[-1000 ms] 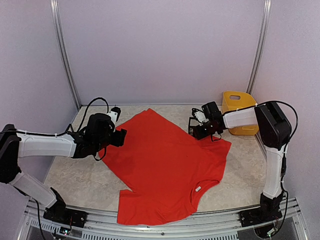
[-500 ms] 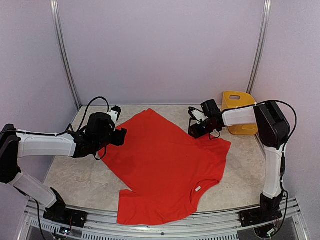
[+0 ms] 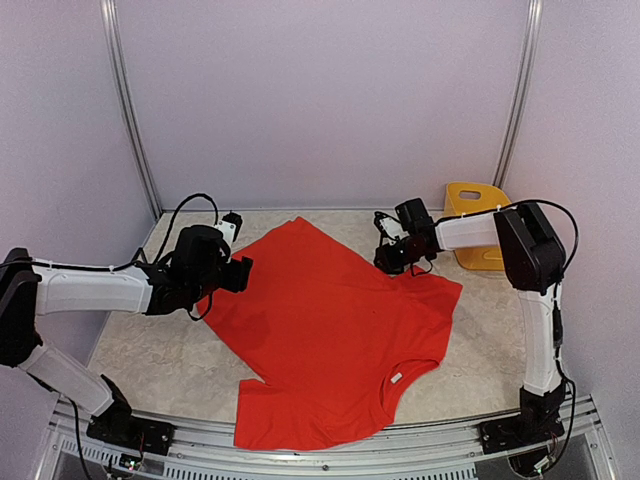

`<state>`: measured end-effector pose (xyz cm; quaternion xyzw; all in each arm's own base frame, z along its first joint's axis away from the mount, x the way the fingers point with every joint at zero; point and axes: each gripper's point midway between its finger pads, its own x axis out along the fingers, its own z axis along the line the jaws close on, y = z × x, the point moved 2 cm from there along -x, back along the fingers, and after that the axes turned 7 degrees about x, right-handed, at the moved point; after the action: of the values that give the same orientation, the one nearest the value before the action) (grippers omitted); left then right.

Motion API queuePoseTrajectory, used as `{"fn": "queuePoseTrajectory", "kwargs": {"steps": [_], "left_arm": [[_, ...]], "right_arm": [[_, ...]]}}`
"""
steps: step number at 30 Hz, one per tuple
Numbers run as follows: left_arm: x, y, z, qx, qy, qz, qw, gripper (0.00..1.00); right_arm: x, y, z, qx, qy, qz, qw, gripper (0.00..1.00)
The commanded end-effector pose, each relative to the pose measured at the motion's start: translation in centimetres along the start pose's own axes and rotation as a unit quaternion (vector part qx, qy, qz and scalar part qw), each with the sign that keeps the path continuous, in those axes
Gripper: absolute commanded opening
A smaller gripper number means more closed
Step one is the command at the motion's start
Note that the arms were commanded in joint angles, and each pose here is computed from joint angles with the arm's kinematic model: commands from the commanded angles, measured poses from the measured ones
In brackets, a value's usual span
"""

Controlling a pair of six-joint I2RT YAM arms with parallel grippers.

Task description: Pin the brooch onto the clothing

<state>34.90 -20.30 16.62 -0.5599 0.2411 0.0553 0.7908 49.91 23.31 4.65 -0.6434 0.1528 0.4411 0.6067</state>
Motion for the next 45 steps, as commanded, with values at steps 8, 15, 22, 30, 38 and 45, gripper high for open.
{"fn": "queuePoseTrajectory", "kwargs": {"steps": [8, 15, 22, 30, 38, 45], "left_arm": [[0.5, -0.7, -0.3, 0.011, -0.002, 0.002, 1.0, 0.7], [0.8, -0.4, -0.4, 0.014, -0.003, 0.01, 1.0, 0.7], [0.9, -0.2, -0.5, 0.017, -0.002, 0.016, 1.0, 0.7], [1.0, 0.0, -0.6, 0.018, 0.001, 0.019, 1.0, 0.7], [0.9, 0.0, -0.6, 0.02, 0.0, 0.02, 1.0, 0.7], [1.2, 0.2, -0.7, 0.023, 0.001, 0.024, 0.999, 0.7]], "right_arm": [[-0.6, 2.9, -7.6, 0.093, 0.091, 0.026, 0.991, 0.53], [-0.6, 3.1, -5.6, 0.069, 0.037, 0.034, 0.996, 0.52], [-1.0, 4.5, -5.7, 0.058, 0.056, 0.051, 0.995, 0.54], [-1.6, 3.5, -5.1, 0.046, 0.05, 0.041, 0.997, 0.29], [-1.7, 2.1, -4.3, 0.039, 0.043, 0.038, 0.998, 0.3], [-3.6, 1.2, -4.4, 0.032, 0.061, 0.025, 0.997, 0.25]]}}
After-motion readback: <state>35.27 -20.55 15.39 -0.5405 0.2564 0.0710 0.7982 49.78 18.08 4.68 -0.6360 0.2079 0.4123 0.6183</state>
